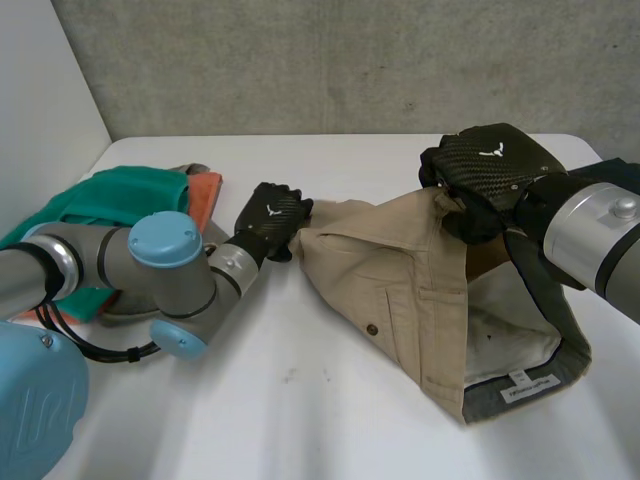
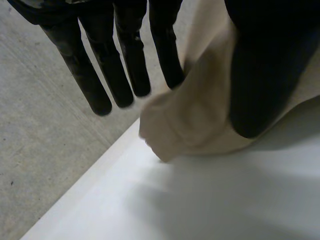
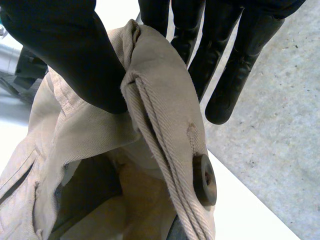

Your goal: Fold the laundry.

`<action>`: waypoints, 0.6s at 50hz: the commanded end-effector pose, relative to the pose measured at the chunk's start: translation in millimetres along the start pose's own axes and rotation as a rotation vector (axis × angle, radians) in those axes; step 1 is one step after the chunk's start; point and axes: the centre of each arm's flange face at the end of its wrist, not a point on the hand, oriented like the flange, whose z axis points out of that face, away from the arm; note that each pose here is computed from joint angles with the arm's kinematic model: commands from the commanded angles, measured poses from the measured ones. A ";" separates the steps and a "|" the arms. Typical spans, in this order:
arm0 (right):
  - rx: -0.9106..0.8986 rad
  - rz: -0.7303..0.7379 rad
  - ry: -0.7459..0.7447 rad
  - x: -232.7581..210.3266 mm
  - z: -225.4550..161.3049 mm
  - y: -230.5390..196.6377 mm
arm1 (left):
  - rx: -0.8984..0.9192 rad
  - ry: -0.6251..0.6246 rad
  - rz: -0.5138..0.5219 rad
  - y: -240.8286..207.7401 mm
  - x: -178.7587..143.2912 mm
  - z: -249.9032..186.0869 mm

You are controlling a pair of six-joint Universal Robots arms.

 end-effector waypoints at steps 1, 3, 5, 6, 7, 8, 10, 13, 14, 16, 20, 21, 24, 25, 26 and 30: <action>-0.018 -0.003 0.004 3.5 1.8 6.7 | 0.042 -0.025 0.020 -6.1 -4.6 3.7; -0.025 -0.004 0.001 3.7 3.2 9.0 | 0.047 -0.041 0.024 -11.8 -9.3 2.4; -0.035 -0.016 0.000 3.7 6.1 11.8 | 0.045 -0.047 0.025 -17.5 -13.0 -0.2; -0.044 -0.022 -0.002 3.7 8.1 14.4 | 0.045 -0.049 0.028 -20.5 -14.0 -2.1; -0.055 -0.029 -0.004 4.4 10.7 18.3 | 0.045 -0.052 0.036 -27.6 -15.8 -7.6; -0.083 -0.047 -0.009 5.8 16.2 26.9 | 0.042 -0.055 0.042 -30.9 -17.2 -11.2; -0.116 -0.068 -0.004 10.3 21.5 37.0 | 0.033 -0.055 0.060 -36.6 -18.5 -20.6; -0.194 -0.109 -0.008 18.9 30.5 58.2 | 0.022 -0.052 0.106 -45.0 -18.3 -36.1; -0.211 -0.117 -0.010 20.6 33.1 62.6 | 0.021 -0.050 0.117 -46.1 -17.4 -38.3; -0.252 -0.136 -0.023 22.1 44.5 75.2 | 0.022 -0.053 0.156 -48.4 -17.5 -41.9; -0.250 -0.162 0.042 35.7 65.6 77.2 | 0.089 -0.081 0.222 -64.3 -24.1 -29.9; -0.237 -0.173 0.070 41.1 69.9 74.2 | 0.114 -0.097 0.235 -70.2 -27.7 -25.1; -0.096 -0.225 0.214 67.3 88.2 45.9 | 0.236 -0.213 0.283 -101.7 -51.8 0.1; -0.046 -0.236 0.255 73.8 91.9 36.3 | 0.266 -0.248 0.289 -111.1 -58.9 4.8; 0.011 -0.245 0.293 80.0 95.5 26.2 | 0.338 -0.341 0.299 -136.5 -77.4 13.2; 0.310 -0.283 0.462 108.3 100.5 -26.5 | 0.488 -0.530 0.298 -189.3 -110.8 17.3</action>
